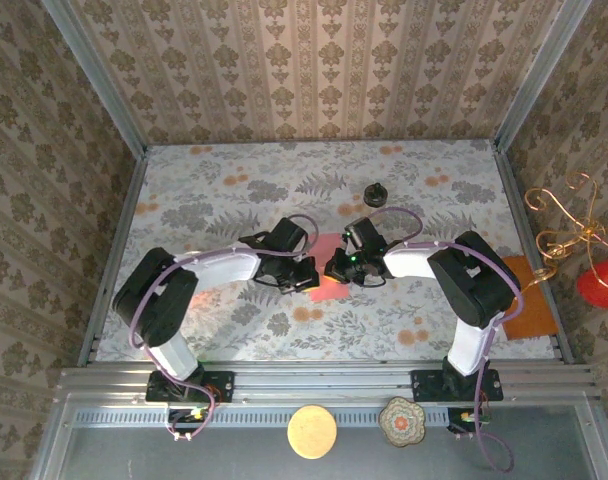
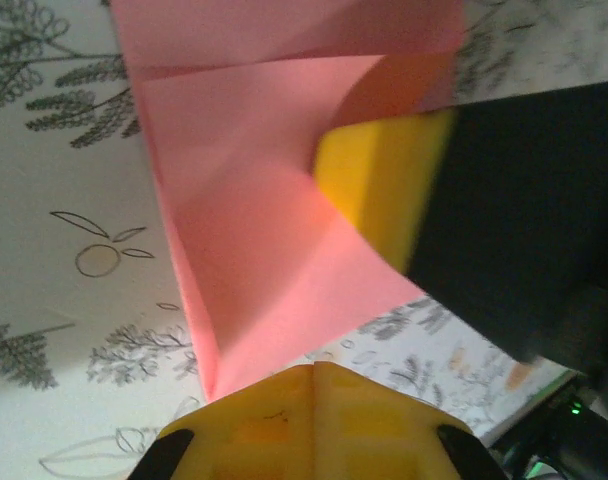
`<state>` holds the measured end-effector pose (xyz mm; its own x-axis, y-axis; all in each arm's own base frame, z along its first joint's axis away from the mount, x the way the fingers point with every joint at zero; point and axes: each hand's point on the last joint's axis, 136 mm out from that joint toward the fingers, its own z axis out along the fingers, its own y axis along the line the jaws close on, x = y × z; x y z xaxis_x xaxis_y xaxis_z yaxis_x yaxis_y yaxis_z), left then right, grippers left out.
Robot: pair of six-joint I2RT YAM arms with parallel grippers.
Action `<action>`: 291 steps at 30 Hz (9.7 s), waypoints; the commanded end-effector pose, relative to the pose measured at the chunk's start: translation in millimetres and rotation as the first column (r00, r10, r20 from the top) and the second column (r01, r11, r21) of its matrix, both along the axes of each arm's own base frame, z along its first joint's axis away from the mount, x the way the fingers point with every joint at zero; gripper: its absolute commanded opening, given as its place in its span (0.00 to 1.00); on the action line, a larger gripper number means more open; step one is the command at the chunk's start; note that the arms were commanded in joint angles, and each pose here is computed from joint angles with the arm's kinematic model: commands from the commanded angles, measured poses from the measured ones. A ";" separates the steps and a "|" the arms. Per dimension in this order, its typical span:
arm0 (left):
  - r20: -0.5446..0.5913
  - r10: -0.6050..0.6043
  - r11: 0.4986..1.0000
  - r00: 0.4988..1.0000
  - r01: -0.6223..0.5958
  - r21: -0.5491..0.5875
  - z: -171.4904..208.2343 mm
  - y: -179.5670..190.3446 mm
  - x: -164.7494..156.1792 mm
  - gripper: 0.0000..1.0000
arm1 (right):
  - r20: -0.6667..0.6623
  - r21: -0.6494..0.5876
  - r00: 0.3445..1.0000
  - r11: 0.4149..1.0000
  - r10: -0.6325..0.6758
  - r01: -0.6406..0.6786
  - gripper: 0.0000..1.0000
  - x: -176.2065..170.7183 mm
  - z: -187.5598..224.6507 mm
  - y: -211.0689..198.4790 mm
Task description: Fold a paper plane with a square sheet of paper (pick it up from the middle)
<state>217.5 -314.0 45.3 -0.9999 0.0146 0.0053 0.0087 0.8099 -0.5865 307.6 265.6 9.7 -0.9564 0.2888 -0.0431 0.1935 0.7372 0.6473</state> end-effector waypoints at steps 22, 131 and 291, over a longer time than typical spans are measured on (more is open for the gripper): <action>-0.083 0.018 0.988 0.996 -0.005 0.153 -49.8 27.9 -14.8 0.00 | 0.063 -0.054 0.997 0.998 0.044 -0.040 0.19 2.3 21.2 -12.3; 0.049 0.099 0.992 0.994 -0.094 -0.088 3.8 -9.3 56.1 0.21 | 0.037 0.068 0.987 0.985 -0.159 0.156 0.36 -4.6 35.8 -41.8; 0.251 -0.424 0.515 0.870 0.003 0.857 65.7 79.8 90.7 0.12 | 0.468 0.054 0.821 0.938 -0.327 0.343 0.57 29.2 162.0 -143.6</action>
<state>311.5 -220.9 122.4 -0.8664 0.4220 -0.2671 0.2699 0.8456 0.4605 339.5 133.5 179.3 -0.6824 0.5665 -0.4619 0.0835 0.6882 0.7207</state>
